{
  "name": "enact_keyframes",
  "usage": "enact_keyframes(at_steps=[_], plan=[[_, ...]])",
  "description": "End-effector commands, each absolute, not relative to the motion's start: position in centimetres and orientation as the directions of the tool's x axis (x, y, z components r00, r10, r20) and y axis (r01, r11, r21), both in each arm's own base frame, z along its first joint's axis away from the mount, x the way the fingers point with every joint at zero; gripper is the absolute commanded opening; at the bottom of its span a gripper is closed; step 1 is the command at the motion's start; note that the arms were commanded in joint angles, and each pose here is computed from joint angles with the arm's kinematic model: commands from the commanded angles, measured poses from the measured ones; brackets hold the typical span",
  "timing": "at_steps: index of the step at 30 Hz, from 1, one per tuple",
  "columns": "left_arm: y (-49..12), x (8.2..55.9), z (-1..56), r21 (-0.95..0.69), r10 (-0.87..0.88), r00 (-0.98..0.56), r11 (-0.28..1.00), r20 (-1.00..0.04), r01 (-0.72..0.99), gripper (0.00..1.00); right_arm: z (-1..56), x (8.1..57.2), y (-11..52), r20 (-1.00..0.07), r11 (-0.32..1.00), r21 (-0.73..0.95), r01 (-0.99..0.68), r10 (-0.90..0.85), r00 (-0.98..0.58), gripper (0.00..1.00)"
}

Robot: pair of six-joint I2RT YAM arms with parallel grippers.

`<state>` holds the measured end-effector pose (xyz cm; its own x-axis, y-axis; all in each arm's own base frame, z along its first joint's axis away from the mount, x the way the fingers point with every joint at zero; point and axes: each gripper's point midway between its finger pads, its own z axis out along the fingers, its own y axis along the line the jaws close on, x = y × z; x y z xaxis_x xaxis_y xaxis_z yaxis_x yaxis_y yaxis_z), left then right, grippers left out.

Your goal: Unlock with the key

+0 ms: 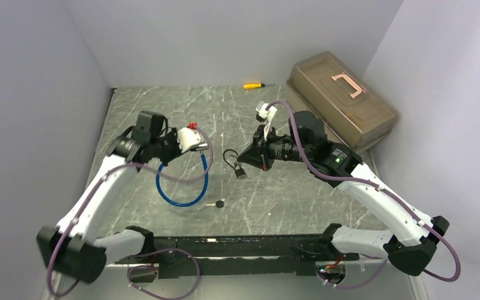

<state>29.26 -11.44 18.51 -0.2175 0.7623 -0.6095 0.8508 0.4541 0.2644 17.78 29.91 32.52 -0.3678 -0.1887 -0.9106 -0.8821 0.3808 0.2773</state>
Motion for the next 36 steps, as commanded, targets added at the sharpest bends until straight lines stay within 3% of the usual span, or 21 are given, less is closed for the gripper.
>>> enact_keyframes(at_steps=[1, 6, 15, 36], plan=[[-13.0, 25.6, 25.0, 0.513, 0.766, 0.154, 0.254, -0.625, 0.82, 0.0, 35.4, 17.7, 30.2, -0.921, 0.353, 0.263, -0.898, -0.186, -0.343, 0.0], [-13.2, 22.0, 29.5, 0.715, 0.703, 0.426, 0.167, -0.569, 0.679, 0.0, 34.8, 16.6, 31.5, -0.892, 0.278, 0.292, -0.915, -0.267, -0.365, 0.0], [-13.6, 18.5, 32.1, 0.834, 0.608, 0.619, 0.136, -0.497, 0.535, 0.0, 34.2, 13.4, 33.6, -0.854, 0.225, 0.241, -0.944, -0.414, -0.316, 0.0], [-13.4, 17.0, 33.9, 0.844, 0.57, 0.645, 0.183, -0.509, 0.504, 0.0, 35.6, 11.2, 35.9, -0.889, 0.288, 0.279, -0.916, -0.283, -0.359, 0.0]])
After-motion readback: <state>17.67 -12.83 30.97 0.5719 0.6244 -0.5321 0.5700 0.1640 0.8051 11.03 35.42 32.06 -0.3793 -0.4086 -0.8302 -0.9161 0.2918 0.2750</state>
